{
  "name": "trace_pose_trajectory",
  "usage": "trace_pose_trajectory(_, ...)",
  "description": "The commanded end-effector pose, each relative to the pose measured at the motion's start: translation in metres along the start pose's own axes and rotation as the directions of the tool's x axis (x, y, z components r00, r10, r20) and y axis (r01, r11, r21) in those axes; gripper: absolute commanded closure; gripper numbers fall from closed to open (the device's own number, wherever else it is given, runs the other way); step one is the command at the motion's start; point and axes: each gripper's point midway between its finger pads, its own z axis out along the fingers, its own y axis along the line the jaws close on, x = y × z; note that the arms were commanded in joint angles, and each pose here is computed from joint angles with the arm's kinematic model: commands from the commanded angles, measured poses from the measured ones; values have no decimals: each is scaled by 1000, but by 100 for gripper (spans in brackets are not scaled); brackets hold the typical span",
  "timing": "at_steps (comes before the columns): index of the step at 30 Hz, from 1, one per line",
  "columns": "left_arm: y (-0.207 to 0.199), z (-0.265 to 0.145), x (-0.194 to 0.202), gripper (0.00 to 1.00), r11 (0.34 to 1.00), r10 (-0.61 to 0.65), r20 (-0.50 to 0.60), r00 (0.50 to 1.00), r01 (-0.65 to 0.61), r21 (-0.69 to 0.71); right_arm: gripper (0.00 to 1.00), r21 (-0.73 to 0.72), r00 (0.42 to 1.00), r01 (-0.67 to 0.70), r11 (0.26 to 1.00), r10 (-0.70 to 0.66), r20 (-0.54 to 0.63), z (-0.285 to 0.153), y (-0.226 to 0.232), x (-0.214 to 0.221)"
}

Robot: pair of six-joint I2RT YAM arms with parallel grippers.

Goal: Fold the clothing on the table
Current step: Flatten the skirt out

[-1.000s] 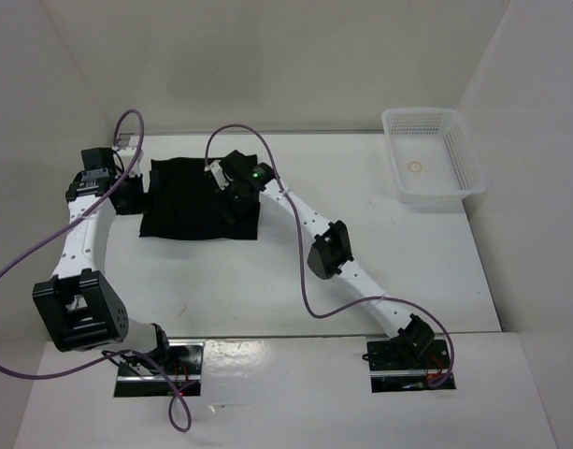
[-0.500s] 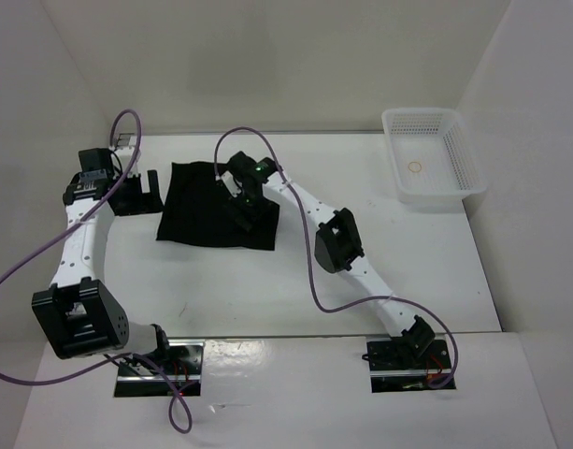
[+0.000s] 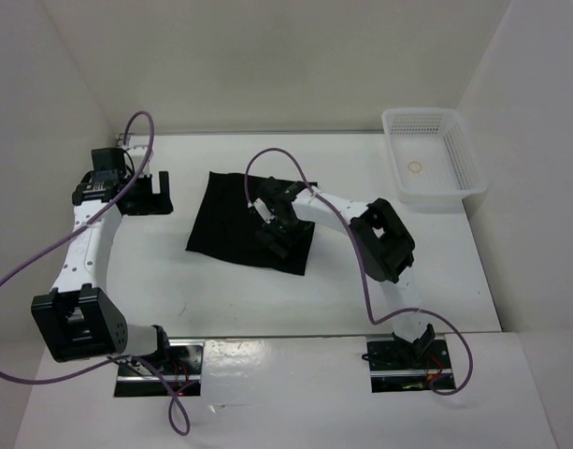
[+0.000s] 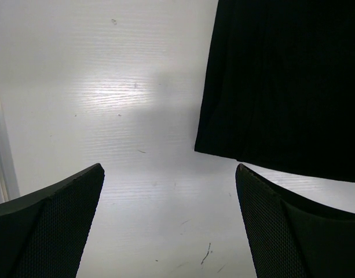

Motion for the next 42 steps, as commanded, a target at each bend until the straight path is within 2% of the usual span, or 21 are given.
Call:
trace_pose_trajectory(1,-17,1,-3,0,1000,11,2,1000,-11,19,0,72,998,7,997,-12,67,-9,-8,-1)
trace_pose_trajectory(6,-31,14,2,0,996,89,-37,995,-90,-23,0,54,1000,11,998,-12,28,-9,-2,27)
trace_pose_trajectory(11,-64,39,17,0,981,194,-104,976,-195,-4,0,46,1000,-4,999,5,-19,-6,4,53)
trace_pose_trajectory(13,-77,45,20,0,974,225,-113,968,-224,22,0,48,1000,-5,999,5,-4,-12,3,52)
trace_pose_trajectory(20,-109,80,0,0,936,351,-48,935,-349,45,0,51,1000,-6,999,6,12,-23,4,57)
trace_pose_trajectory(24,-126,104,0,0,918,395,-49,918,-392,53,0,42,1000,-6,999,6,14,-24,6,58)
trace_pose_trajectory(31,-175,129,13,0,886,418,-50,907,-395,242,0,47,999,-35,998,35,3,-24,-4,66)
trace_pose_trajectory(35,-185,137,20,0,875,434,-60,899,-405,264,0,38,998,-58,998,58,25,-30,-10,65)
trace_pose_trajectory(38,-190,145,27,0,873,429,-88,899,-388,294,0,33,997,-77,996,77,25,-30,-15,66)
trace_pose_trajectory(42,-192,158,50,0,883,409,-191,892,-334,330,0,32,997,-77,997,77,16,-30,-15,68)
